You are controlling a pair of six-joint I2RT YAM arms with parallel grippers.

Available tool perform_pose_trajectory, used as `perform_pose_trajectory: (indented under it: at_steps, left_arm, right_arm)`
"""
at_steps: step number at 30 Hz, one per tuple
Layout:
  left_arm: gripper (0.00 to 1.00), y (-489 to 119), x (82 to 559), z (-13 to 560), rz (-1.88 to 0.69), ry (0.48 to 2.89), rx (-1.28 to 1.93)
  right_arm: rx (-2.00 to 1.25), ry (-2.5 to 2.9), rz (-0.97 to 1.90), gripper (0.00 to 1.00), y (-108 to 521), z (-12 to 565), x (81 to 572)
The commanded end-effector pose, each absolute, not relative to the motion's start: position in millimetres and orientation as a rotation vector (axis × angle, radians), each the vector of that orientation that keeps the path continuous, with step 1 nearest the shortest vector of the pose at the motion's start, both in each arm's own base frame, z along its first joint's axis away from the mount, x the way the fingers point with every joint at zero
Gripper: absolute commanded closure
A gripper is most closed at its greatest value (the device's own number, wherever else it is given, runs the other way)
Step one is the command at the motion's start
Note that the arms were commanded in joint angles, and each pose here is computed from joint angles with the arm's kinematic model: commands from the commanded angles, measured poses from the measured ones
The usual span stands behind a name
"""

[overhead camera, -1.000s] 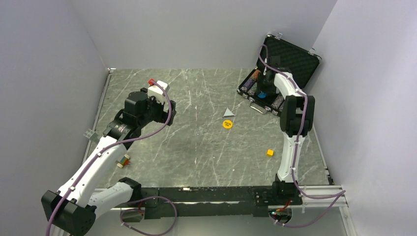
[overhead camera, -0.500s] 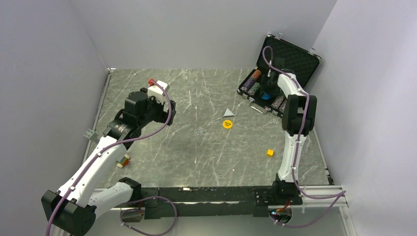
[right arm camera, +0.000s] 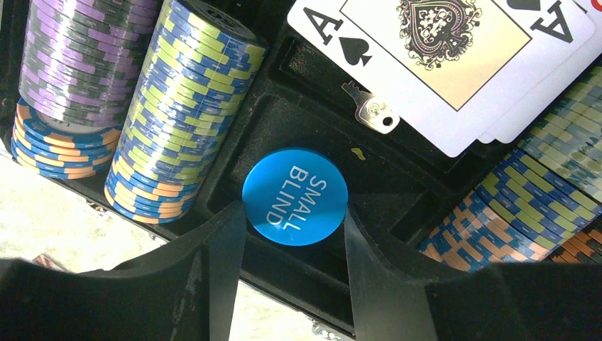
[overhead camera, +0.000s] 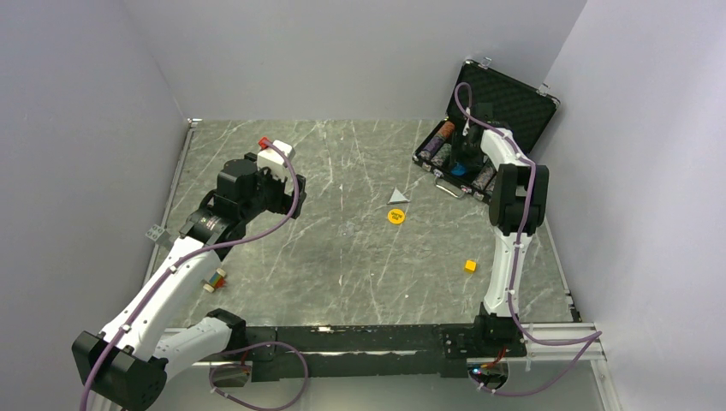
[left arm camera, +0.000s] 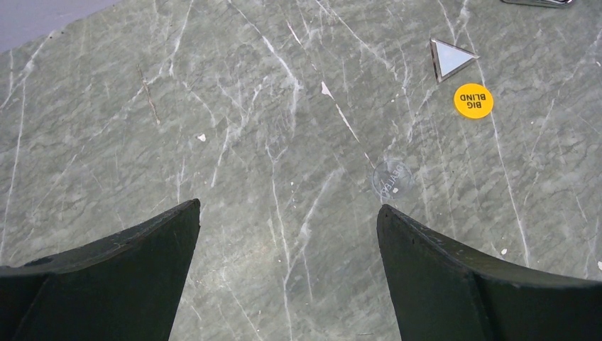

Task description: Pack up texas hold em set

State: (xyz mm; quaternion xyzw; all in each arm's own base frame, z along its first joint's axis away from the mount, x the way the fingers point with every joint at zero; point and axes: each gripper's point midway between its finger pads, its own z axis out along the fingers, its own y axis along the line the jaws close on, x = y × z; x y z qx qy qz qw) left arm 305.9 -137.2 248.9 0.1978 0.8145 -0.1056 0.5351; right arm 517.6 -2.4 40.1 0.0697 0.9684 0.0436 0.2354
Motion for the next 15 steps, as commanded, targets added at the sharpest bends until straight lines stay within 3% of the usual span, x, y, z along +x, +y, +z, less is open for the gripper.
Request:
perform_pose_trajectory:
  at_steps: [1, 10, 15]
  left_arm:
    - [0.02, -135, 308, 253, -0.236, 1.925, 0.471]
    - [0.02, -135, 309, 253, -0.236, 1.928, 0.471]
    - [0.02, -135, 309, 253, -0.236, 1.927, 0.471]
  right_arm:
    - [0.193, 2.592, 0.137, 0.48, -1, 57, 535]
    - [0.195, 2.585, 0.140, 0.33, -1, 61, 537]
    - [0.193, 2.558, 0.125, 0.31, -3, 76, 541]
